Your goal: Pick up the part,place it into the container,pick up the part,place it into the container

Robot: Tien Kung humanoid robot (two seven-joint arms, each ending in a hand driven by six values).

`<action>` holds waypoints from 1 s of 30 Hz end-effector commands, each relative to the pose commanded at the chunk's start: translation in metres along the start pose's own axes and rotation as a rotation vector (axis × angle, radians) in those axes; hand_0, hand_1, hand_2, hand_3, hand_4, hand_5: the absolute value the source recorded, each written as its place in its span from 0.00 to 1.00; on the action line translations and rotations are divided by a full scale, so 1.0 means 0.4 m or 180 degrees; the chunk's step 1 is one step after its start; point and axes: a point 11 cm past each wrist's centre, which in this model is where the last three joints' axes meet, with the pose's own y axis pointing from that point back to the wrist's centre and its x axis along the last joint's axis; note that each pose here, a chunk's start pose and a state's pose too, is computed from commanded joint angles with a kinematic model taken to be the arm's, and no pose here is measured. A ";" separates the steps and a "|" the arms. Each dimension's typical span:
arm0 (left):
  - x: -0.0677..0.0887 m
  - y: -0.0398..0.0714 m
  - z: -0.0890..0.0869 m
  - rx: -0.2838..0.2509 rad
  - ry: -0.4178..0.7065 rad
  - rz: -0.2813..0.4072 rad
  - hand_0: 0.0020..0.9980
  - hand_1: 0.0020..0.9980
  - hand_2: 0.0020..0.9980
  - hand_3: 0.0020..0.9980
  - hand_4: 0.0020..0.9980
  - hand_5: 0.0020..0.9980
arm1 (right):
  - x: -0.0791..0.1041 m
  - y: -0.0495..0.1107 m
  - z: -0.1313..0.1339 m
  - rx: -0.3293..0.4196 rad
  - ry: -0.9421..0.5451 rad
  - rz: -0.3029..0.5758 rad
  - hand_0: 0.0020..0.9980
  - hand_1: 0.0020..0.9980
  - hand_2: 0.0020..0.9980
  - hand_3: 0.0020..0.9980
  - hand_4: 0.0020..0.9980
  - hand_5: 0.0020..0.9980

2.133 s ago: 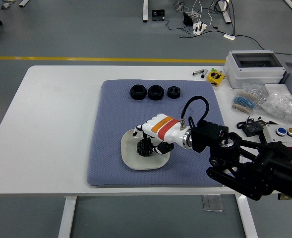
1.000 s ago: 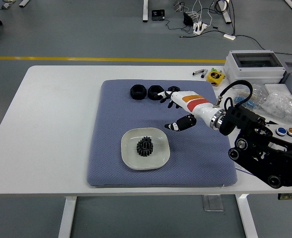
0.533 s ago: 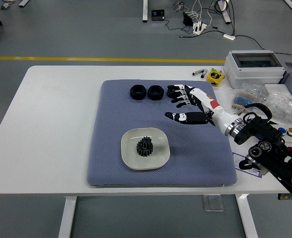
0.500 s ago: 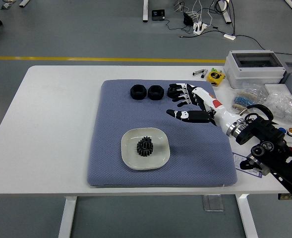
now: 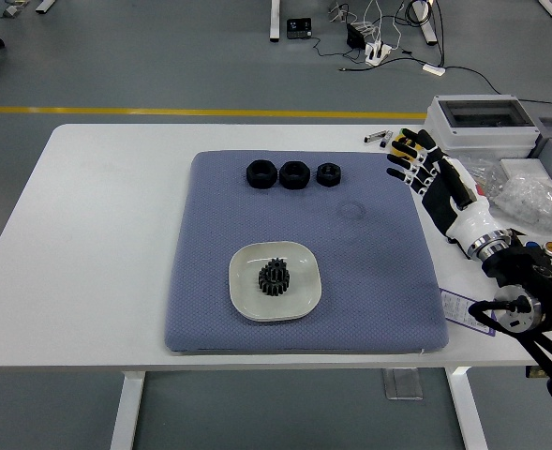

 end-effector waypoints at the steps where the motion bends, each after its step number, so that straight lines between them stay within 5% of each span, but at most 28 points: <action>1: 0.000 0.000 -0.001 0.0001 -0.0003 0.0001 0.71 0.62 0.64 0.56 0.62 0.69 | 0.011 0.002 0.003 -0.0008 -0.0095 0.0056 0.86 0.81 0.85 0.86 1.00 0.79; 30: -0.004 0.000 0.003 -0.0016 0.0004 -0.0022 0.71 0.63 0.64 0.56 0.61 0.70 | 0.140 0.050 0.010 0.0004 0.0449 0.0367 1.00 0.85 0.87 0.88 1.00 0.85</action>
